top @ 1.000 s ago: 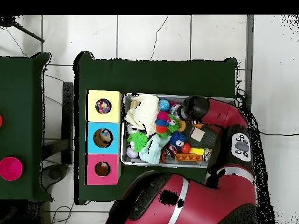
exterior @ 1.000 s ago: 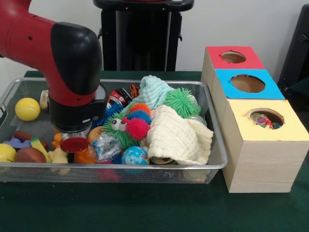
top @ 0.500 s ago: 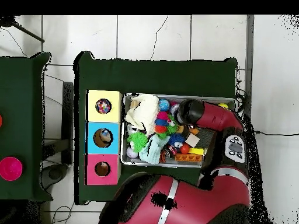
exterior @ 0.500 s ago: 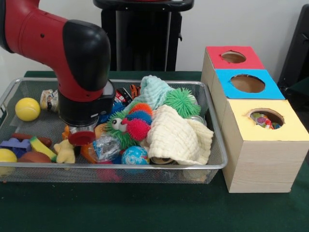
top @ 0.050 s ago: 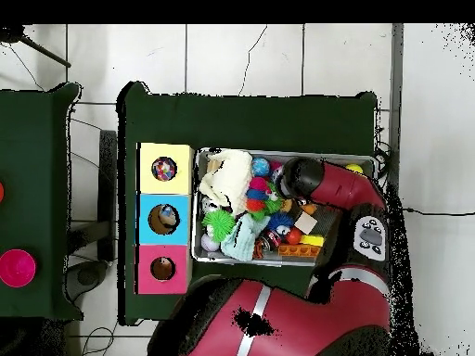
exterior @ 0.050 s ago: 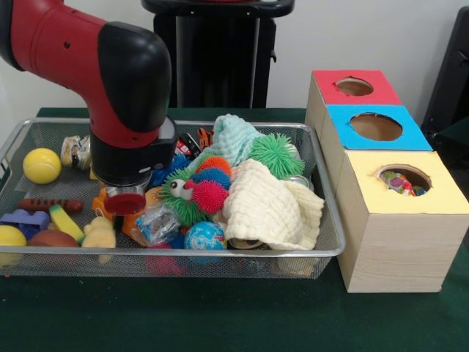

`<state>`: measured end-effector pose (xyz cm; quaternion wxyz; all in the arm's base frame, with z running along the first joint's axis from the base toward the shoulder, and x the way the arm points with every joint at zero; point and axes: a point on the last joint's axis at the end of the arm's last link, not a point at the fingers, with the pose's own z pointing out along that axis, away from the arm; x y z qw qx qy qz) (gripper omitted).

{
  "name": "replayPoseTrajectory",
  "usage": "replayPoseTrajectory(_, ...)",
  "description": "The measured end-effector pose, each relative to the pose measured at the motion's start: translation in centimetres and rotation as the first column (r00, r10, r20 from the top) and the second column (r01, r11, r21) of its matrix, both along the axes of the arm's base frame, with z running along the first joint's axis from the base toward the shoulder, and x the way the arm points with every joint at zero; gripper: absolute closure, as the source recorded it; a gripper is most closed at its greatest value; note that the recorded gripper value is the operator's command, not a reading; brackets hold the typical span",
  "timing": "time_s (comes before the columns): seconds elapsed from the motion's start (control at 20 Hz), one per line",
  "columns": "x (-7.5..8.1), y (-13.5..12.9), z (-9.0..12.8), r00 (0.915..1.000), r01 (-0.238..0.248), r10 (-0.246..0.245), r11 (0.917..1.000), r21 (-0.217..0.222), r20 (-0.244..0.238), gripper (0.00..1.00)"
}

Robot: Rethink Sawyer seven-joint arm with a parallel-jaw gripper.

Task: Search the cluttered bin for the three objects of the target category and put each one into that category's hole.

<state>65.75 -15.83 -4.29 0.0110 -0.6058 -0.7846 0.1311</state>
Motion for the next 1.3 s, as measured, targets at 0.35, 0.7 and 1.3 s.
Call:
replayPoseTrajectory(0.35,-0.5,0.6,0.4,0.9998,0.021,-0.021,0.9998,0.002,-0.008,1.00)
replayPoseTrajectory(0.7,-1.0,0.8,1.4,0.9982,0.059,-0.059,0.9983,0.007,-0.010,1.00)
replayPoseTrajectory(1.3,-5.5,0.3,2.6,0.9898,0.136,-0.135,0.9899,0.040,-0.046,1.00)
